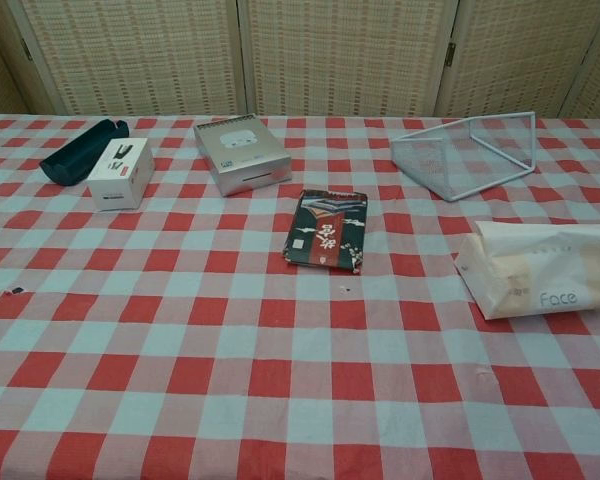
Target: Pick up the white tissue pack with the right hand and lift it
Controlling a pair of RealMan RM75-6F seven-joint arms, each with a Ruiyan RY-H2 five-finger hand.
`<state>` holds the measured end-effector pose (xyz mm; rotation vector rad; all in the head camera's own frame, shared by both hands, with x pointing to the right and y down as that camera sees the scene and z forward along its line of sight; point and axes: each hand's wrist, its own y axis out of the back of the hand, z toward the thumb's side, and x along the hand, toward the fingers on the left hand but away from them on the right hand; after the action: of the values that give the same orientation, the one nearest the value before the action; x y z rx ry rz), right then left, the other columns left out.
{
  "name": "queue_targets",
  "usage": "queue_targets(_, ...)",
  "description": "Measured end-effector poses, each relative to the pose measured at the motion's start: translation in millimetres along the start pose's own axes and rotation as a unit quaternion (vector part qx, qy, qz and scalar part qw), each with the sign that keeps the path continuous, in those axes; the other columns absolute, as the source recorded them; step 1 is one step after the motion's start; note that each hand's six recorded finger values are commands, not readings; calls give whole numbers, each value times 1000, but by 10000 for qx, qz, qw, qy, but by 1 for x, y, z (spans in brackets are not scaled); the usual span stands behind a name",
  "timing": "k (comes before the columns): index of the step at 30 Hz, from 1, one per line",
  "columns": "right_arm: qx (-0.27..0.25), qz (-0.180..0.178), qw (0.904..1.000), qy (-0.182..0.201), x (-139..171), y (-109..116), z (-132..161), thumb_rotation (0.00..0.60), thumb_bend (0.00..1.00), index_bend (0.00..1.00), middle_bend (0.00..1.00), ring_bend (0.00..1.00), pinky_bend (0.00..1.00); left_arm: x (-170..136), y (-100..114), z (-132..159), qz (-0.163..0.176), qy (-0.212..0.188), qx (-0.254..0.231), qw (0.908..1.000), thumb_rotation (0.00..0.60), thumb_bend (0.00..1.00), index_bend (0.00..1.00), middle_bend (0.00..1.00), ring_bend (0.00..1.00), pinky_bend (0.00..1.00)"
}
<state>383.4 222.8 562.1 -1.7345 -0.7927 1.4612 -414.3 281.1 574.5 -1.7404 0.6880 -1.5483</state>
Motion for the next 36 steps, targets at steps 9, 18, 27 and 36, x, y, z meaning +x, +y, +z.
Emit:
queue_targets(9, 119, -219, 9997, 36, -3, 1, 0, 600, 196, 350, 442, 322, 636, 0, 1, -1, 10, 10, -22, 10000, 600, 471, 235, 379, 394, 567)
queue_targets(18, 494, -445, 9978, -12, -20, -22, -7, 600, 199, 437, 641, 524, 879, -1, 4, 1, 64, -35, -128, 9999, 600, 470, 234, 381, 394, 567)
queue_targets(27, 569, -290, 9979, 82, -61, -49, 2, 600, 199, 437, 671, 553, 917, 0, 4, -4, 47, 14, -175, 9998, 600, 470, 238, 388, 394, 568)
queue_targets(36, 560, -229, 9981, 147, -88, -65, 13, 600, 221, 455, 711, 595, 956, -1, 3, -2, 28, -14, -158, 9999, 600, 470, 237, 391, 394, 568)
